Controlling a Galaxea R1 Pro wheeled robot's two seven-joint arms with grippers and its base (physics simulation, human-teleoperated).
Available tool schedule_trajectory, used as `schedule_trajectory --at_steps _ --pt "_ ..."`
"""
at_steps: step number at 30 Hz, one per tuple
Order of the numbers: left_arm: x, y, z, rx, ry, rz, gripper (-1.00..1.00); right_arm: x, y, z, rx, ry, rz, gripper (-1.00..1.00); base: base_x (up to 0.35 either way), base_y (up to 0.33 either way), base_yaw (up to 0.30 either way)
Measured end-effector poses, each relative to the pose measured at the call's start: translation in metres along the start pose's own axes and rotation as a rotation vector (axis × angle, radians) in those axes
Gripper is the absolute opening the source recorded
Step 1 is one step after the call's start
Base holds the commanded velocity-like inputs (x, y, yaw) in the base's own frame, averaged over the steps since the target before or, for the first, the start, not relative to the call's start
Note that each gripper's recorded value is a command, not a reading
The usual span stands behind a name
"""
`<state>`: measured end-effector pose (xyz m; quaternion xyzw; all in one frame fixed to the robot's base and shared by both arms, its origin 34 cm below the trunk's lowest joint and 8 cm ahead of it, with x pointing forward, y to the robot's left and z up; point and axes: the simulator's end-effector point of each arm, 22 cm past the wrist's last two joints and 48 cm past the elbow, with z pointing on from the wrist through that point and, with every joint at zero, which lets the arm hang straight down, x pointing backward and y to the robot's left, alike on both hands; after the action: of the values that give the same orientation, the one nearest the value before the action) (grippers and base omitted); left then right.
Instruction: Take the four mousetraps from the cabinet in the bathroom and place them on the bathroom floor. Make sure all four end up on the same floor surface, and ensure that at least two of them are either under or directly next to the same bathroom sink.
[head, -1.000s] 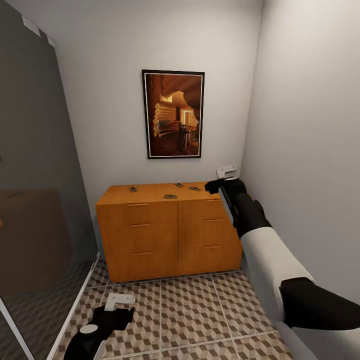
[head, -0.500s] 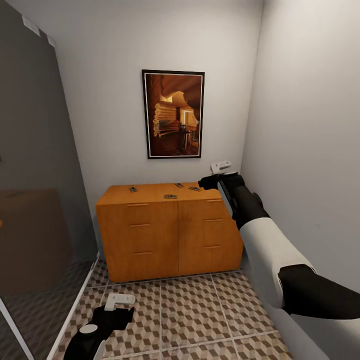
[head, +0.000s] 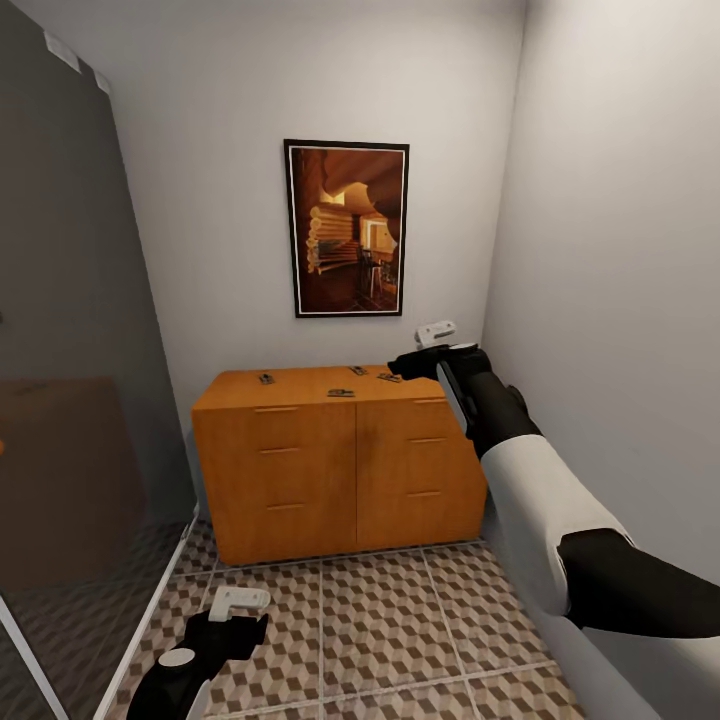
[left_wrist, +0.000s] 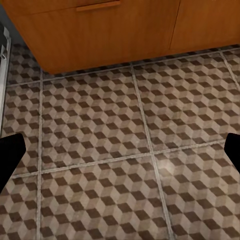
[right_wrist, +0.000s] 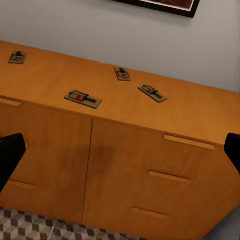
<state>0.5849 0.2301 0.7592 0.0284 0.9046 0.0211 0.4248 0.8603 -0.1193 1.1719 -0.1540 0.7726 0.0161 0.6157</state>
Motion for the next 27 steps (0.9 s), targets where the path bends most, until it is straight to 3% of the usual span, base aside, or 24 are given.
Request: schedule_trajectory --at_steps 17,27 --pt "-0.0001 0.0 -0.0001 0.0 0.0 0.0 1.0 0.0038 0.0002 0.0016 0.001 0.008 -0.002 1.0 0.007 -0.005 0.0" --pt "0.0067 -0.0008 0.0018 0.002 0.017 0.001 1.0 0.009 -0.0007 0.0026 0.001 0.018 -0.001 1.0 0.18 -0.134 0.0"
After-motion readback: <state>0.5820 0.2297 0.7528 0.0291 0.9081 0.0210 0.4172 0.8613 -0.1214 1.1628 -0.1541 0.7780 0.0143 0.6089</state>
